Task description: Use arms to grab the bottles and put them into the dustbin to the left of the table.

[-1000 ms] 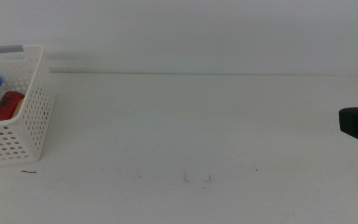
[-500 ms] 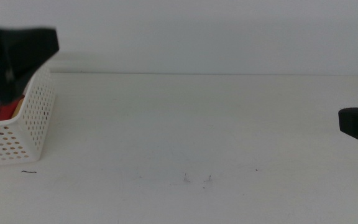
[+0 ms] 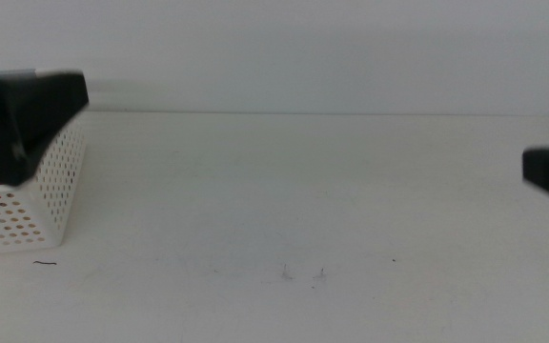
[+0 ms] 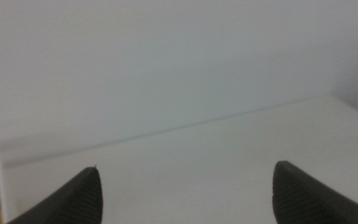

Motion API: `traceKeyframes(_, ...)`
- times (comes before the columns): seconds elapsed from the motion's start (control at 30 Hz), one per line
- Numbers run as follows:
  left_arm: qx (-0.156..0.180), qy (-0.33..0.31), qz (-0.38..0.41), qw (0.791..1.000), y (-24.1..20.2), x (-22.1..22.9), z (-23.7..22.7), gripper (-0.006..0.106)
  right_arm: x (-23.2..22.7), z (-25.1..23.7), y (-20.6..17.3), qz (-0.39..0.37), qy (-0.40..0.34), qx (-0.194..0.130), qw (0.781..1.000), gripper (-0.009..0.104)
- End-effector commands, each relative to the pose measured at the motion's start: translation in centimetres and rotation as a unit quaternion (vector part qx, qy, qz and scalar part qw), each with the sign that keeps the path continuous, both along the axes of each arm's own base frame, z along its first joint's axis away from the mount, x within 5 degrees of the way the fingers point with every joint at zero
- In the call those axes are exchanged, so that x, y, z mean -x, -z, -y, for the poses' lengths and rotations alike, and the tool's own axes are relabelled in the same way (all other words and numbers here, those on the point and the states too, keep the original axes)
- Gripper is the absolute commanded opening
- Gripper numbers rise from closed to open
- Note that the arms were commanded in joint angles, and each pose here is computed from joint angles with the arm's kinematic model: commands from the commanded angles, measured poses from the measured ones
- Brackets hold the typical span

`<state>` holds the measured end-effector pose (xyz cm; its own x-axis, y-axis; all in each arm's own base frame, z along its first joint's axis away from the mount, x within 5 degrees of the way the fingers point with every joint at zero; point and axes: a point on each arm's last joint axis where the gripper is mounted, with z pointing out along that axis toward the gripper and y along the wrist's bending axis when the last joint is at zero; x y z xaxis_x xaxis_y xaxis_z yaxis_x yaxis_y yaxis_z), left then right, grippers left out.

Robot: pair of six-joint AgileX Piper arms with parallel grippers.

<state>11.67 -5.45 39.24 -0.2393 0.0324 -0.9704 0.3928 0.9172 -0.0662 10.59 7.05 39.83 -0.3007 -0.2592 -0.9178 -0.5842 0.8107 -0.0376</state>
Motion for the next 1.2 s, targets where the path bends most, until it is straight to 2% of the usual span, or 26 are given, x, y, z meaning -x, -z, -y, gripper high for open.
traceKeyframes(0.0,0.000,-0.011,-0.006,1.000,1.0,0.0,-0.3,0.094,-0.2,0.6,0.4,0.082,0.018,-0.002,0.996,0.088)
traceKeyframes(0.03,0.006,-0.019,-0.010,1.000,1.5,0.1,-0.6,0.094,-0.3,0.8,1.2,0.105,0.027,-0.002,0.994,0.088)
traceKeyframes(0.13,0.052,-0.052,-0.004,0.997,3.0,1.0,-1.7,0.094,0.4,2.1,4.5,0.110,0.060,-0.002,0.992,0.088)
traceKeyframes(0.2,0.083,-0.082,0.023,0.993,4.2,1.7,-2.6,0.094,1.1,3.3,7.4,0.093,0.097,0.008,0.991,0.088)
traceKeyframes(0.27,0.094,-0.122,0.066,0.986,6.0,2.4,-3.6,0.094,2.1,4.5,9.8,0.096,0.141,0.011,0.985,0.088)
traceKeyframes(0.37,0.089,-0.181,0.087,0.976,9.6,3.6,-4.9,0.094,3.6,5.9,12.4,0.123,0.201,0.005,0.972,0.088)
traceKeyframes(0.47,0.085,-0.213,0.084,0.970,12.9,5.0,-5.4,0.094,4.9,6.6,14.8,0.141,0.242,0.004,0.960,0.088)
traceKeyframes(0.6,0.084,-0.220,0.078,0.969,16.9,6.0,-5.5,0.094,5.6,6.8,17.5,0.153,0.258,0.003,0.954,0.088)
traceKeyframes(0.7,0.080,-0.221,0.061,0.970,19.5,6.1,-5.5,0.094,5.3,6.8,19.6,0.134,0.258,0.013,0.957,0.088)
traceKeyframes(0.77,0.081,-0.221,0.063,0.970,19.4,6.1,-5.5,0.094,5.1,6.8,20.6,0.134,0.262,0.013,0.955,0.088)
traceKeyframes(0.83,0.075,-0.222,0.043,0.971,19.8,6.1,-5.5,0.094,5.0,6.9,20.3,0.157,0.269,0.005,0.950,0.088)
traceKeyframes(1.17,0.077,-0.222,0.049,0.971,19.7,6.1,-5.5,0.094,5.0,6.9,20.2,0.159,0.275,-0.007,0.948,0.088)
